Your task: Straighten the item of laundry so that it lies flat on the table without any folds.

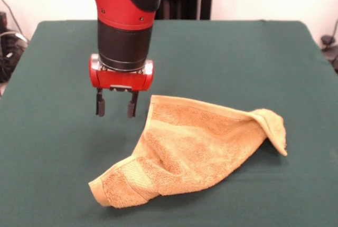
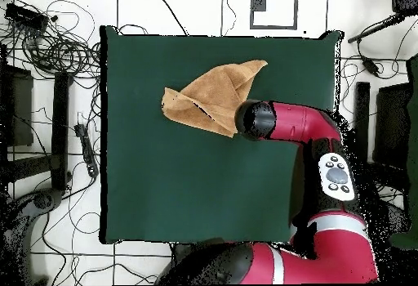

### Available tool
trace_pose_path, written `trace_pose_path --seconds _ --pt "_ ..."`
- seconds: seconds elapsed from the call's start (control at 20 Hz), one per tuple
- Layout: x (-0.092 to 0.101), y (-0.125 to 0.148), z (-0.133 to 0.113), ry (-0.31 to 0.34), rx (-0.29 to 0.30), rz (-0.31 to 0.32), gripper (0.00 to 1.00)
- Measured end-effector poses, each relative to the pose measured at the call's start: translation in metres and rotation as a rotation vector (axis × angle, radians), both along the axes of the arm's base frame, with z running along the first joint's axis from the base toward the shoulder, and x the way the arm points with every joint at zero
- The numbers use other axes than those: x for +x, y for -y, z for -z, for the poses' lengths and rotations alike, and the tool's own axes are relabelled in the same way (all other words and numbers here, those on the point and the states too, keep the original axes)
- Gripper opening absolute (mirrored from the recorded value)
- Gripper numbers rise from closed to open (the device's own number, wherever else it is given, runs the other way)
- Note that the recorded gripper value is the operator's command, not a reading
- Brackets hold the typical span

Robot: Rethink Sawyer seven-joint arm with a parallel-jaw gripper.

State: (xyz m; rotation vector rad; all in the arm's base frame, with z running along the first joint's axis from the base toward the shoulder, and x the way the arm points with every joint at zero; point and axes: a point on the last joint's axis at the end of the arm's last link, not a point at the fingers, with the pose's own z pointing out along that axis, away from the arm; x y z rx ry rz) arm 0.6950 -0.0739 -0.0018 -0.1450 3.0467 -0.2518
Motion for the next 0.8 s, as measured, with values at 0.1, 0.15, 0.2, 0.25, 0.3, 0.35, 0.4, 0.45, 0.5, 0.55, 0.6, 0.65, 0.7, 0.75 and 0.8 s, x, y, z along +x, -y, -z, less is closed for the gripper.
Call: trace_pose_path --seconds 0.1,0.15,0.2,0.25,0.3,0.35,0.4,0.45,0.5,0.55,0.6,0.65,0.7,0.75,0.8 --pt "0.002 -0.005 0.000 0.003 -0.004 -0.011 1.00" --pt "0.003 -0.008 0.000 0.004 -0.007 -0.018 1.00" --pt "0.005 -0.015 -0.001 0.008 -0.013 -0.034 1.00" --pt "0.007 -0.020 -0.001 0.011 -0.017 -0.045 1.00" --pt "0.009 -0.026 -0.002 0.013 -0.021 -0.056 1.00" --pt "0.011 -0.032 -0.002 0.016 -0.023 -0.067 1.00" --pt "0.013 -0.039 -0.003 0.020 -0.024 -0.078 1.00" --pt "0.015 -0.045 -0.003 0.022 -0.025 -0.087 1.00" --pt "0.017 -0.053 -0.004 0.026 -0.027 -0.099 1.00" --pt "0.018 -0.057 -0.004 0.027 -0.027 -0.106 1.00" --pt "0.020 -0.067 -0.002 0.030 -0.028 -0.120 1.00" --pt "0.020 -0.070 -0.001 0.030 -0.028 -0.123 1.00" --pt "0.020 -0.073 0.001 0.029 -0.028 -0.128 1.00" --pt "0.020 -0.076 0.002 0.028 -0.027 -0.132 1.00" --pt "0.020 -0.078 0.004 0.026 -0.027 -0.135 1.00"
